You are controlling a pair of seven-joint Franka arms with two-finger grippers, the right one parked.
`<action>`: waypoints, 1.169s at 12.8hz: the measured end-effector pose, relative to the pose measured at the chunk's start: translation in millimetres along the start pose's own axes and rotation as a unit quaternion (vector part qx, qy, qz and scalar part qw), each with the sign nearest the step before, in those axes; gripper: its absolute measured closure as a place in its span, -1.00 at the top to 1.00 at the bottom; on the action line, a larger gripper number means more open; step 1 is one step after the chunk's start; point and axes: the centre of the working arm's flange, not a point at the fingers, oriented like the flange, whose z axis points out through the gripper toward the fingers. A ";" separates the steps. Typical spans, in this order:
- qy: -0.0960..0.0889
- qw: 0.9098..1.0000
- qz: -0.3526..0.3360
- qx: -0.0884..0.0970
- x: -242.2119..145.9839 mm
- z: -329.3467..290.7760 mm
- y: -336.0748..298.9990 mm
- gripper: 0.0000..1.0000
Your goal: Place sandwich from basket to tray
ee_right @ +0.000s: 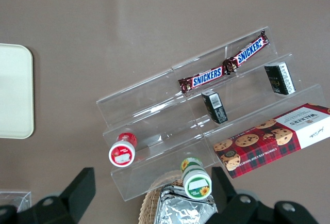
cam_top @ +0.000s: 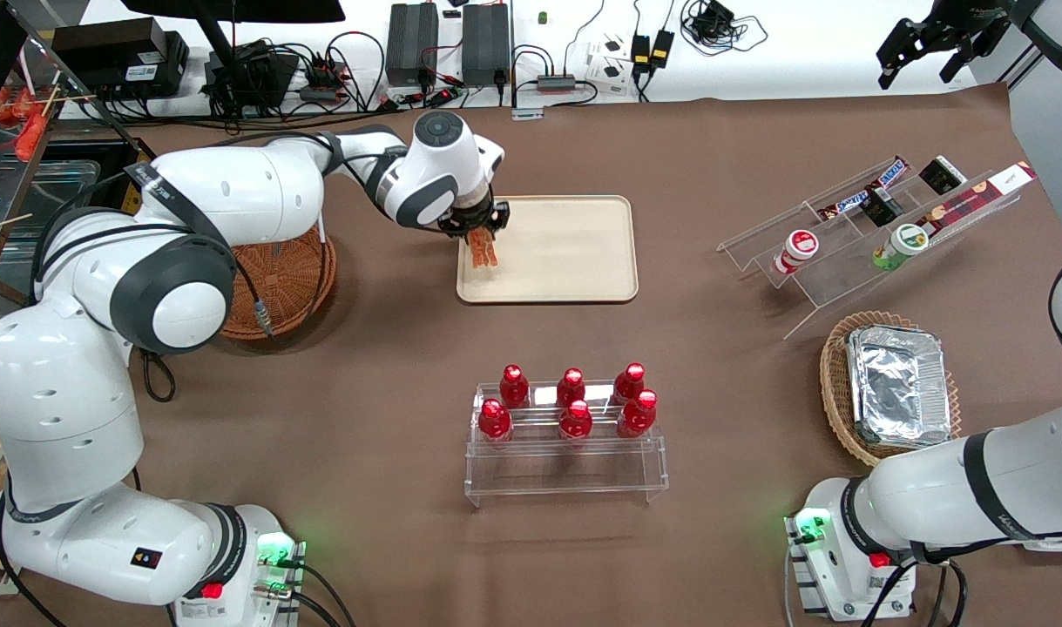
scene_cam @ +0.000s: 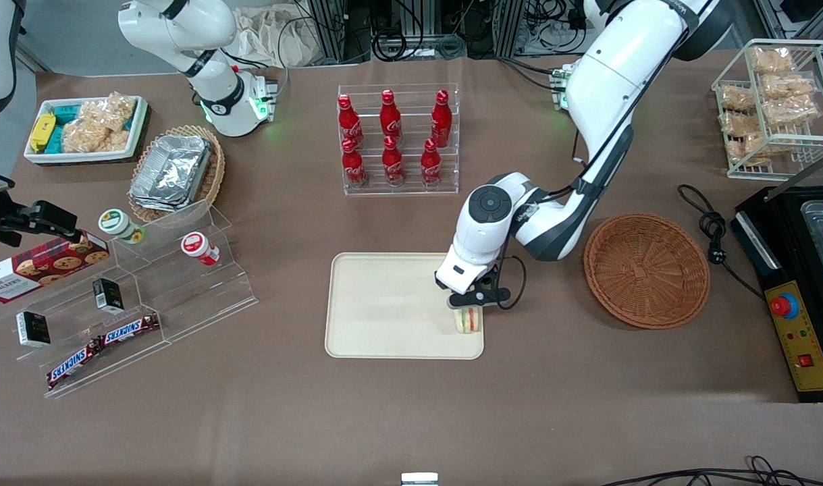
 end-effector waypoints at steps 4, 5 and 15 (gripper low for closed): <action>0.063 0.996 -0.056 -0.016 63.6 -91.0 -28.5 1.00; 0.069 0.995 -0.066 -0.012 70.6 -112.6 -34.9 1.00; -0.096 0.994 0.001 0.059 96.6 -303.8 -187.5 1.00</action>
